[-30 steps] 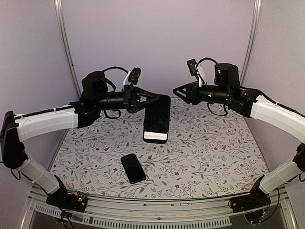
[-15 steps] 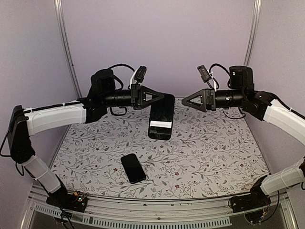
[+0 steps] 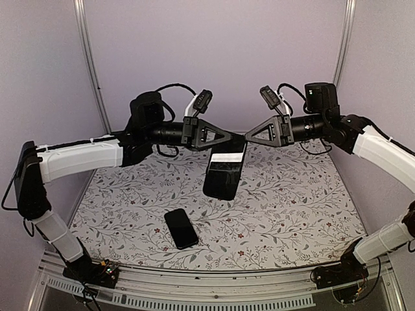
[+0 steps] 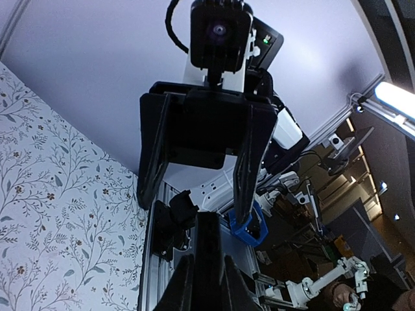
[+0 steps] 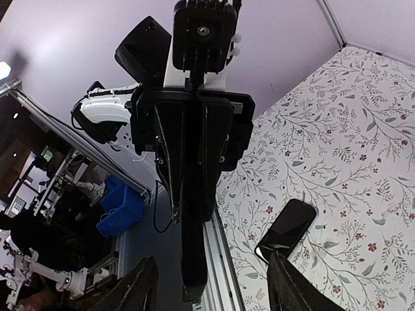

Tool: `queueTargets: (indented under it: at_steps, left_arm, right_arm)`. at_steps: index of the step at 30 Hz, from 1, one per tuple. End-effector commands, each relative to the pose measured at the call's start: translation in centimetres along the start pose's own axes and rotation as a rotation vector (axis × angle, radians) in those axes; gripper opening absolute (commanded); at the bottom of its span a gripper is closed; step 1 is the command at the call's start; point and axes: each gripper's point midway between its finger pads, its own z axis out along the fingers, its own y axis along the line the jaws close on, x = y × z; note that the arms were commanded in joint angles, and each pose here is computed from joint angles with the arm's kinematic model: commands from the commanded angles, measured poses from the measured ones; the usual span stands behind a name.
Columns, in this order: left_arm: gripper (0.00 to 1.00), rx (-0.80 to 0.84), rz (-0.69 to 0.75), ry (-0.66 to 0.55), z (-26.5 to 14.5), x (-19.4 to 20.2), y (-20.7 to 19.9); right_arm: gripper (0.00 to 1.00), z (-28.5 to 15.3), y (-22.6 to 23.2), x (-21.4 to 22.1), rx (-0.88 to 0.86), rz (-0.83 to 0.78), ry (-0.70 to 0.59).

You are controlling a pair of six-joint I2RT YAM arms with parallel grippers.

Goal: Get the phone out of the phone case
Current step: Pass from the left arm to the right

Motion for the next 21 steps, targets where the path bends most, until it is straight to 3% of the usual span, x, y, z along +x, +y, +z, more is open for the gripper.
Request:
queueTargets:
  at_steps: [1, 9, 15, 21]
  left_arm:
    - [0.0, 0.062, 0.073, -0.008, 0.9, -1.1, -1.9]
    - [0.0, 0.04, 0.067, -0.005, 1.2, -1.1, -1.0]
    - [0.0, 0.041, 0.067, -0.002, 1.3, -1.0, -1.0]
    - [0.0, 0.038, 0.065, 0.012, 1.3, -0.7, -0.8]
  right_arm:
    - [0.56, 0.4, 0.8, 0.0, -0.023, 0.001, 0.04]
    - [0.42, 1.1, 1.3, 1.0, -0.056, 0.009, 0.082]
    - [0.39, 1.4, 1.7, 1.3, -0.087, 0.009, 0.099]
    - [0.26, 1.4, 1.7, 0.9, -0.08, -0.01, 0.089]
